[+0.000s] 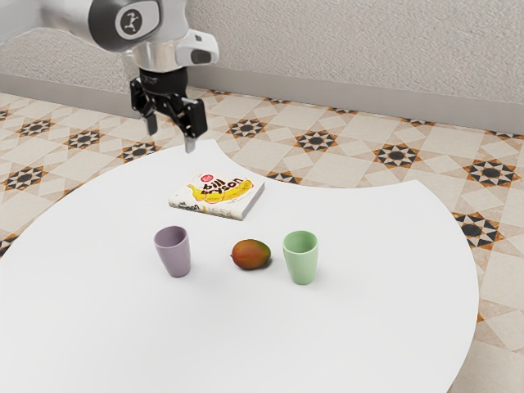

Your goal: Place the left cup onto the right cup

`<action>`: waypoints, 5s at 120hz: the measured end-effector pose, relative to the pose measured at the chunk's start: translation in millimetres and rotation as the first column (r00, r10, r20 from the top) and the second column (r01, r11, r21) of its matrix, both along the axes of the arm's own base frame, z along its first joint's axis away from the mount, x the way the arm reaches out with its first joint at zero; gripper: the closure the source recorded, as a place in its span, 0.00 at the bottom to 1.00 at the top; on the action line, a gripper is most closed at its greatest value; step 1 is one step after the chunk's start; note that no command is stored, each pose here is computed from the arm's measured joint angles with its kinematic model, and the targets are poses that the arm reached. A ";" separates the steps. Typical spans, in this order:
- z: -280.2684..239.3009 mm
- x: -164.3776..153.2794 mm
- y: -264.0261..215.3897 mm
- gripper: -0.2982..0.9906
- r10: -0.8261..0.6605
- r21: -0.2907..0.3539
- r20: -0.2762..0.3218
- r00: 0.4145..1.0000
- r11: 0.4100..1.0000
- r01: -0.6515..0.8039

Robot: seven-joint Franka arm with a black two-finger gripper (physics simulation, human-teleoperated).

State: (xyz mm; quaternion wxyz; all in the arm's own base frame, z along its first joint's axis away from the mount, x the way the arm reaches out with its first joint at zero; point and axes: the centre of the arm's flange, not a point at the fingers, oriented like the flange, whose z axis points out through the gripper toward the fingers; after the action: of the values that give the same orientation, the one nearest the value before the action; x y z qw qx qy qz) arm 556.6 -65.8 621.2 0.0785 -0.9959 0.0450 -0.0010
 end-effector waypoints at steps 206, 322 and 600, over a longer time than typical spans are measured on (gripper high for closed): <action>-252.5 44.4 71.6 0.23 0.208 -0.102 -0.021 0.978 0.973 -0.209; -317.1 44.2 76.7 0.52 0.277 -0.108 -0.036 0.960 0.954 -0.280; -177.1 118.0 -174.7 0.84 -0.023 -0.121 0.059 0.998 0.992 0.030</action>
State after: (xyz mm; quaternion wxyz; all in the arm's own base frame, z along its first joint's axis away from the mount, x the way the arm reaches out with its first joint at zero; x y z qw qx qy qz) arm 674.6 -240.5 444.1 0.0188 -0.9977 0.0556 -0.0332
